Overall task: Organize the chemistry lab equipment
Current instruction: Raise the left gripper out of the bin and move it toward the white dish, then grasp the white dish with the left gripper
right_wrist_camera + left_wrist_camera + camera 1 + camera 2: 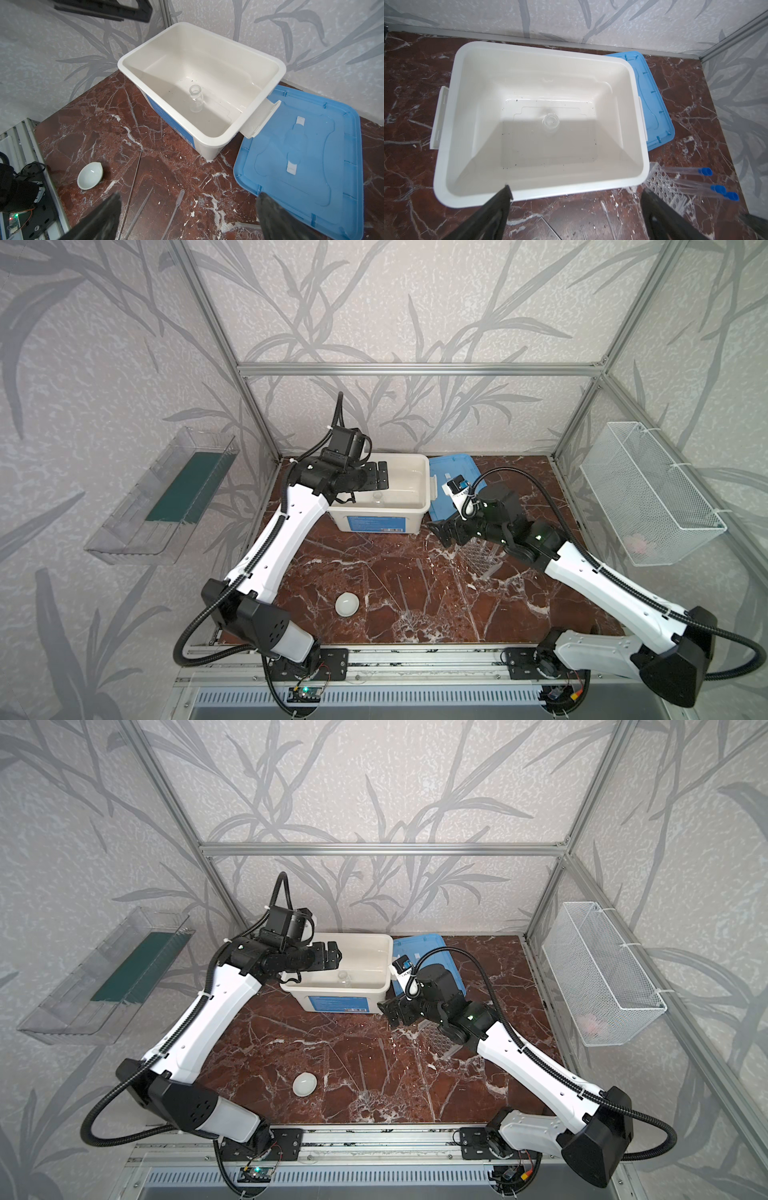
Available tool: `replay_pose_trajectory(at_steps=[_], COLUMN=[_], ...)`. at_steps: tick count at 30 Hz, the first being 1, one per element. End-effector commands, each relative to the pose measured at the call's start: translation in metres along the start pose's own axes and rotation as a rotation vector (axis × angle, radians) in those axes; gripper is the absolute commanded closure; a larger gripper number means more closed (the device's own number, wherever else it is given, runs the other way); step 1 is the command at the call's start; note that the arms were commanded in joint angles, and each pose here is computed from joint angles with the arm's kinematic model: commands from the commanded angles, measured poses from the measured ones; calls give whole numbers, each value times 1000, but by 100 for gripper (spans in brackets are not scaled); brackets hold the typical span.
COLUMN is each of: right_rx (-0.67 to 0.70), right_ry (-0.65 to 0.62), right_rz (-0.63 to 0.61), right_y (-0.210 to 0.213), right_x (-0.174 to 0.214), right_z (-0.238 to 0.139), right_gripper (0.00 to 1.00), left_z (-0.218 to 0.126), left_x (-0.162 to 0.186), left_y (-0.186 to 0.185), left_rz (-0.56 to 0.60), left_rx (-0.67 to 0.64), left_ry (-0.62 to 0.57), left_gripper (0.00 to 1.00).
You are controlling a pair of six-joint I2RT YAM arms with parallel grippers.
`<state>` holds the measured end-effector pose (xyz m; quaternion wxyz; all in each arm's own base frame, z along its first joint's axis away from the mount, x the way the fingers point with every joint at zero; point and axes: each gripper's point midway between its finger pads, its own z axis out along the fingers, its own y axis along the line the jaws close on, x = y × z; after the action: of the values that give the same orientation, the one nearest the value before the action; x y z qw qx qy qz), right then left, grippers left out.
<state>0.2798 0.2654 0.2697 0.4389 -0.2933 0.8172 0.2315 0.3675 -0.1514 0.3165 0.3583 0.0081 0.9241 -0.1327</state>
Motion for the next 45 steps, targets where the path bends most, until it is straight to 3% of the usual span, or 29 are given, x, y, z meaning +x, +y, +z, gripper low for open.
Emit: replay_pose_trajectory(at_steps=[1, 10, 17, 23, 27, 32, 45], right_rx=[-37, -130, -144, -173, -198, -204, -198], right_ry=[24, 109, 150, 163, 202, 214, 221], right_rz=[28, -17, -46, -45, -47, -36, -41], right_y=[6, 42, 72, 96, 110, 114, 112], right_x=[14, 61, 88, 99, 111, 117, 121], right_z=[-8, -3, 17, 31, 38, 42, 43], right_gripper=[1, 1, 1, 1, 1, 1, 1], left_z=[-33, -58, -23, 4, 16, 31, 48], left_x=[38, 133, 219, 272, 298, 328, 352], left_y=[3, 38, 50, 66, 86, 89, 110], left_rz=[57, 38, -48, -98, -99, -166, -104], left_rx=[7, -87, -137, -234, -326, -315, -448], left_ry=[79, 253, 409, 488, 515, 546, 561], left_gripper=[4, 7, 6, 1, 1, 1, 1])
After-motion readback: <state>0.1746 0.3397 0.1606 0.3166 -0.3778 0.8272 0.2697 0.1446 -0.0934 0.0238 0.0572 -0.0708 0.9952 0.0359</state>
